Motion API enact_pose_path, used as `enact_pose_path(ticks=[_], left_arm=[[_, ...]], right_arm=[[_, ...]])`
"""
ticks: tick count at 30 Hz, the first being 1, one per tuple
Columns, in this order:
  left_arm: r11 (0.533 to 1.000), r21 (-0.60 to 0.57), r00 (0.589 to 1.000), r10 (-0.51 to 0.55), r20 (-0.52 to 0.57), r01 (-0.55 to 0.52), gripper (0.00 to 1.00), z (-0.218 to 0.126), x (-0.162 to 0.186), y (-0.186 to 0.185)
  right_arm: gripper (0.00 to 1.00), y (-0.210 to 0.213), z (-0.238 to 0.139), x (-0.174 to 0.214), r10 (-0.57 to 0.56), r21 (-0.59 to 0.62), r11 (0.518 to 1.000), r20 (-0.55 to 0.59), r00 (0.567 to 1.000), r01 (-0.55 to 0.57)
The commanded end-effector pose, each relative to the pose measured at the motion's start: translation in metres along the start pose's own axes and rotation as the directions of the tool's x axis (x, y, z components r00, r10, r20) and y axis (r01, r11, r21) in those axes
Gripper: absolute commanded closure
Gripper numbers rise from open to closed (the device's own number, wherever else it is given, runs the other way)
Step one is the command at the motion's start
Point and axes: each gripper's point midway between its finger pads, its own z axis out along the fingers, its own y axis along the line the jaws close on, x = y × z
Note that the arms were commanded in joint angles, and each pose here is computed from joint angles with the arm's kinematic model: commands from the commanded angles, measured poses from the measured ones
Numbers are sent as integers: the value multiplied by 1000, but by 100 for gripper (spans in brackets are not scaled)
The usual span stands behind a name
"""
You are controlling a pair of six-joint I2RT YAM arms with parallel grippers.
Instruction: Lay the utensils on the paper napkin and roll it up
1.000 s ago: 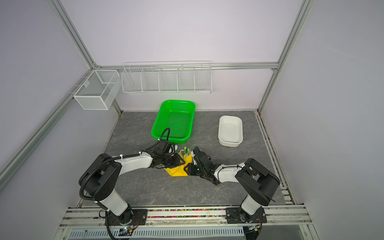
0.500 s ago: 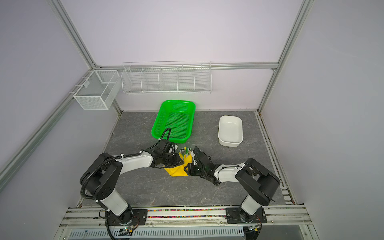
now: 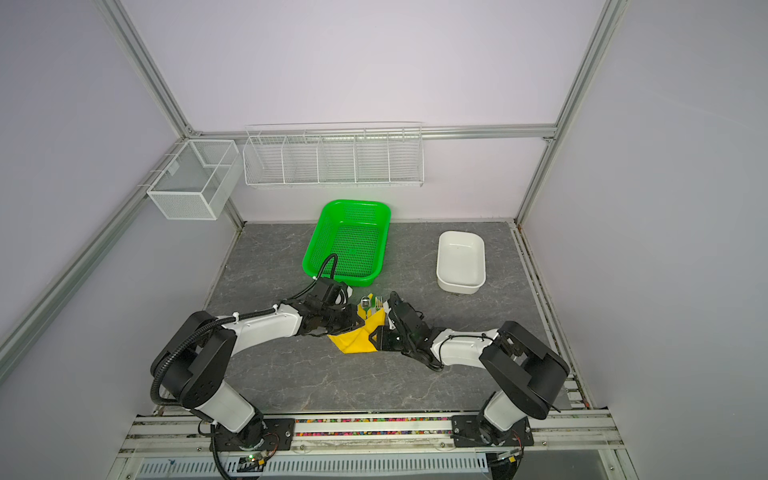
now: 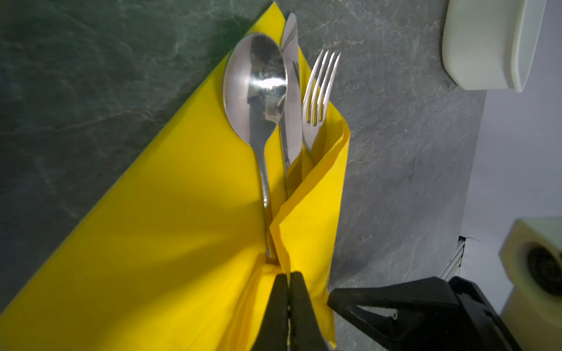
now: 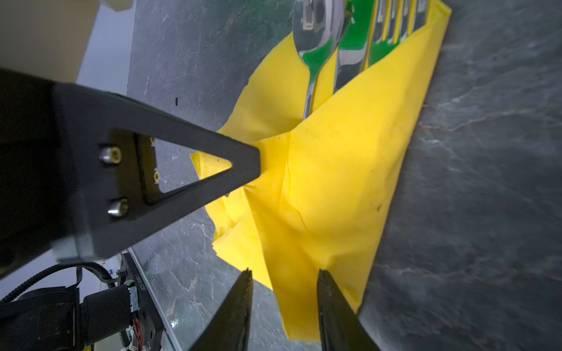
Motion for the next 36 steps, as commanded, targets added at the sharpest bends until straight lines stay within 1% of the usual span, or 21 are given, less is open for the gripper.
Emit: enact_pose_path(ticks=[1, 4, 7, 10, 14, 18, 23, 31, 36], left_arm=[[1000, -17, 999, 16, 30, -15, 100, -7, -2, 6], [1000, -24, 999, 14, 30, -13, 100, -8, 0, 11], [999, -29, 999, 15, 33, -14, 100, -9, -1, 13], [999, -33, 999, 17, 34, -16, 100, -9, -1, 15], [999, -38, 999, 20, 29, -19, 100, -8, -1, 17], [999, -42, 999, 21, 30, -20, 100, -8, -1, 17], [999, -45, 999, 29, 26, -28, 100, -8, 0, 18], [999, -38, 999, 32, 39, -30, 100, -10, -1, 19], [999, -33, 998, 35, 44, -33, 100, -11, -1, 17]], right_arm=[[61, 3, -9, -10, 1, 11, 1000, 36, 999, -1], [63, 4, -13, -12, 12, 8, 1000, 51, 999, -12], [69, 1, -14, -10, 20, 22, 1000, 37, 999, -21], [73, -5, -11, -5, 29, 38, 999, 13, 999, -29], [77, -1, -4, 2, 25, 13, 1000, -29, 999, -25], [78, 0, 2, 5, 19, 19, 1000, -54, 998, -18], [77, -5, 5, 6, 30, 41, 999, -56, 998, -27], [78, -6, -4, 0, 23, 69, 997, -32, 999, -21], [79, -4, -7, 0, 20, 55, 998, -34, 999, -18]])
